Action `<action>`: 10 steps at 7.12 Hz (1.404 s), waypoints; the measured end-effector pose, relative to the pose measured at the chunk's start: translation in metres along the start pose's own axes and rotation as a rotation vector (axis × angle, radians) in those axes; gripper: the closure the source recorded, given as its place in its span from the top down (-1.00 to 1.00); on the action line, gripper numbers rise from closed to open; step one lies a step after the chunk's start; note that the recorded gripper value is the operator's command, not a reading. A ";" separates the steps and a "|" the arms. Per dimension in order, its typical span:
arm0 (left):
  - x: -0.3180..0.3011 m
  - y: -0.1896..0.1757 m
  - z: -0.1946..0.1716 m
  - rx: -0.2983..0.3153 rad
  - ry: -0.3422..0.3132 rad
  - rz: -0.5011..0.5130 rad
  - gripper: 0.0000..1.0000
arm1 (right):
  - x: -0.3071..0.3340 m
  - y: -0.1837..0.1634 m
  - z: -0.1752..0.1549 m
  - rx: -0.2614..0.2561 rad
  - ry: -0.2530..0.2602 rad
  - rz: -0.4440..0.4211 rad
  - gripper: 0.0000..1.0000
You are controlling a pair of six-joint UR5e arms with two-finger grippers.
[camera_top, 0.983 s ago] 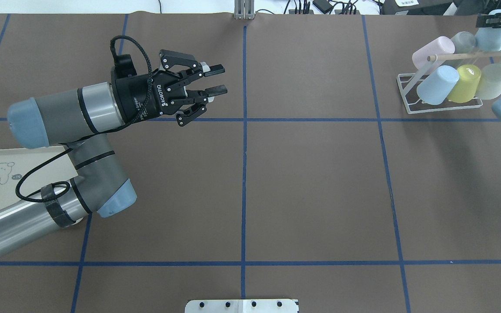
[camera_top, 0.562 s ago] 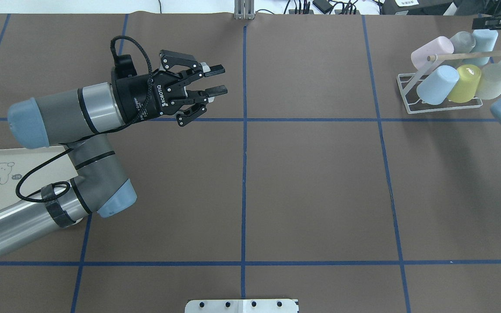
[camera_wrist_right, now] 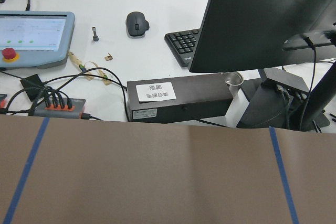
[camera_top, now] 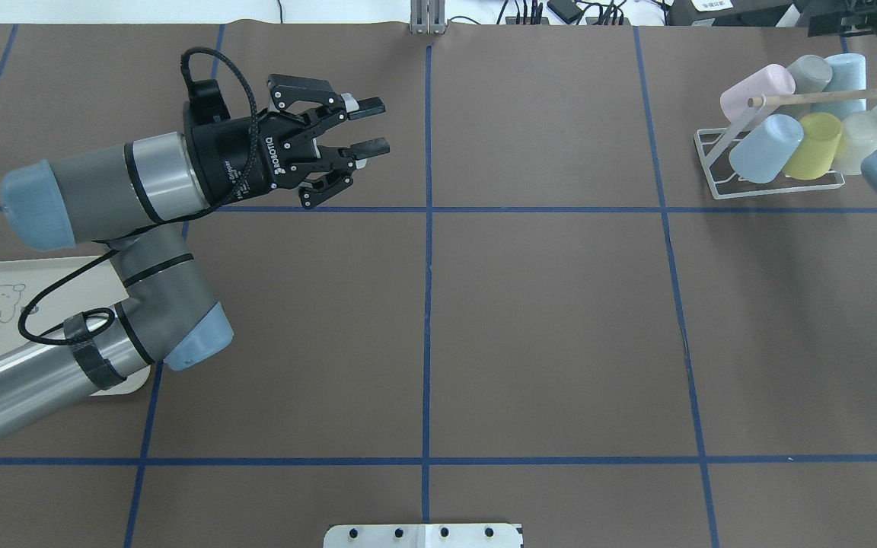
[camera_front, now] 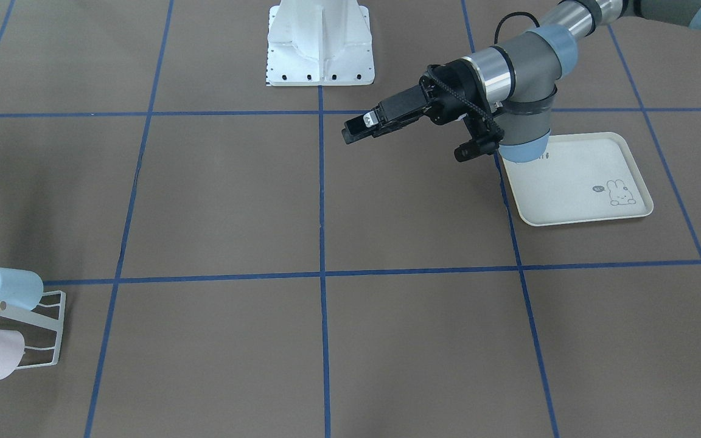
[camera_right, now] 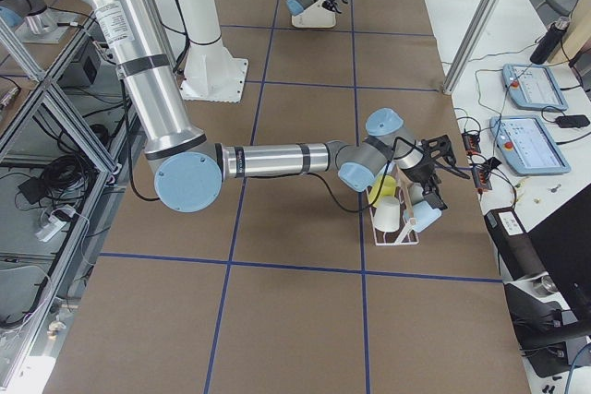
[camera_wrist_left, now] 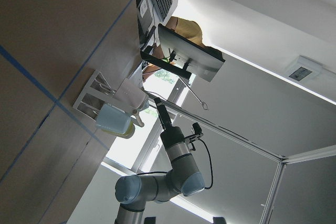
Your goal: Transfer IKEA cup to right arm and place on rack
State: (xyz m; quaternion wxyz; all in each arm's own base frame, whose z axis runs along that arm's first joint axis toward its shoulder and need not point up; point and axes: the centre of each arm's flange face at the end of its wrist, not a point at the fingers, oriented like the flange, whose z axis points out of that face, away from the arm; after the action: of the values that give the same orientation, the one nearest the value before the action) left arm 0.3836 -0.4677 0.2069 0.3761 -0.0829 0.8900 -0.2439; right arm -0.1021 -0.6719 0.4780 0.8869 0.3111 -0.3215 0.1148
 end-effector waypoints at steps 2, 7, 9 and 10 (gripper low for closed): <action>0.016 -0.040 -0.042 0.041 -0.068 0.203 1.00 | -0.062 -0.058 -0.094 -0.108 -0.021 0.052 1.00; 0.063 -0.187 -0.302 0.133 -0.639 1.034 1.00 | -0.053 -0.079 -0.185 -0.406 0.019 -0.203 1.00; 0.082 -0.223 -0.403 0.166 -0.890 1.335 1.00 | 0.021 -0.029 -0.179 -0.480 -0.101 -0.234 1.00; 0.106 -0.238 -0.446 0.177 -1.025 1.443 1.00 | 0.033 -0.007 -0.179 -0.481 -0.140 -0.228 1.00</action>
State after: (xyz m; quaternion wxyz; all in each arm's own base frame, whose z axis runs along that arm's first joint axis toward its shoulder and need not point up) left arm -0.0164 -0.5438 0.5250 0.7954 0.4284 0.4256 0.0519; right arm 0.0156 -0.5656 0.3889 0.9182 0.1332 -0.3627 -0.0872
